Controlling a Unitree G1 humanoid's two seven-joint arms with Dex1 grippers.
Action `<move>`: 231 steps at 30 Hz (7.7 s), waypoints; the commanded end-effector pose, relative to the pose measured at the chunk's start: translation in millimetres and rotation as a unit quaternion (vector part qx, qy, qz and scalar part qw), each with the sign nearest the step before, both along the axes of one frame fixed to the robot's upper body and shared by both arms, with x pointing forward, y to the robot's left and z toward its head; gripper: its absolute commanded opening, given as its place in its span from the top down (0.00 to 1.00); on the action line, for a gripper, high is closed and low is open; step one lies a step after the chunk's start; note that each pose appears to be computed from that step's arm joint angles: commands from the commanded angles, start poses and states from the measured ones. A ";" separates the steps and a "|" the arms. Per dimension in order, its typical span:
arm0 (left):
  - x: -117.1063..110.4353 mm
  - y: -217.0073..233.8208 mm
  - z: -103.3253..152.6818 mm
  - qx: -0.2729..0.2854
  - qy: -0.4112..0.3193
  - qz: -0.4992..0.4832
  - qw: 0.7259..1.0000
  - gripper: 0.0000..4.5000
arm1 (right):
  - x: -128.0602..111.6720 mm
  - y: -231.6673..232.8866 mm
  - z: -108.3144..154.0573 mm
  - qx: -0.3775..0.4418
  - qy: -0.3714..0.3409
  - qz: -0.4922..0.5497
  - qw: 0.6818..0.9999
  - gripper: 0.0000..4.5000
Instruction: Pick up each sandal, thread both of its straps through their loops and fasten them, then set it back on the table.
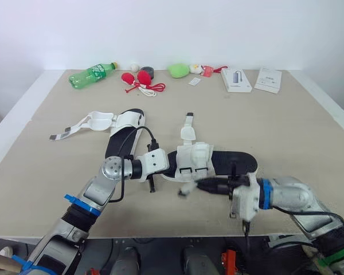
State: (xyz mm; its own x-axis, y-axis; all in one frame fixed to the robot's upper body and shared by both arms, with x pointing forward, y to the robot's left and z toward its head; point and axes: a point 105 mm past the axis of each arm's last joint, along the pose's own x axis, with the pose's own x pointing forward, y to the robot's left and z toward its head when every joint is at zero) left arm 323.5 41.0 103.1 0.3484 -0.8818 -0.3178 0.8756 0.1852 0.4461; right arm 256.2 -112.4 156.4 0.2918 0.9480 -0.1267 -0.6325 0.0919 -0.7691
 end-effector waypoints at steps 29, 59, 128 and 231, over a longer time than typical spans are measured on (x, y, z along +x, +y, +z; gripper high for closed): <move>-7.1 5.7 -33.0 0.042 0.050 0.008 0.998 1.00 | 95.0 -35.5 10.6 0.143 0.326 -0.247 0.901 0.99; -14.5 3.6 -29.5 0.036 0.052 -0.017 0.998 1.00 | 133.8 1.1 21.5 0.093 0.345 -0.277 0.892 0.95; -44.6 7.5 -35.3 0.053 0.079 -0.091 0.991 1.00 | 183.2 22.7 28.9 0.310 0.584 -0.236 0.712 0.81; -49.3 2.2 -39.2 0.055 0.083 -0.104 0.990 1.00 | -25.4 30.7 -51.5 -0.028 0.597 -0.164 0.785 1.00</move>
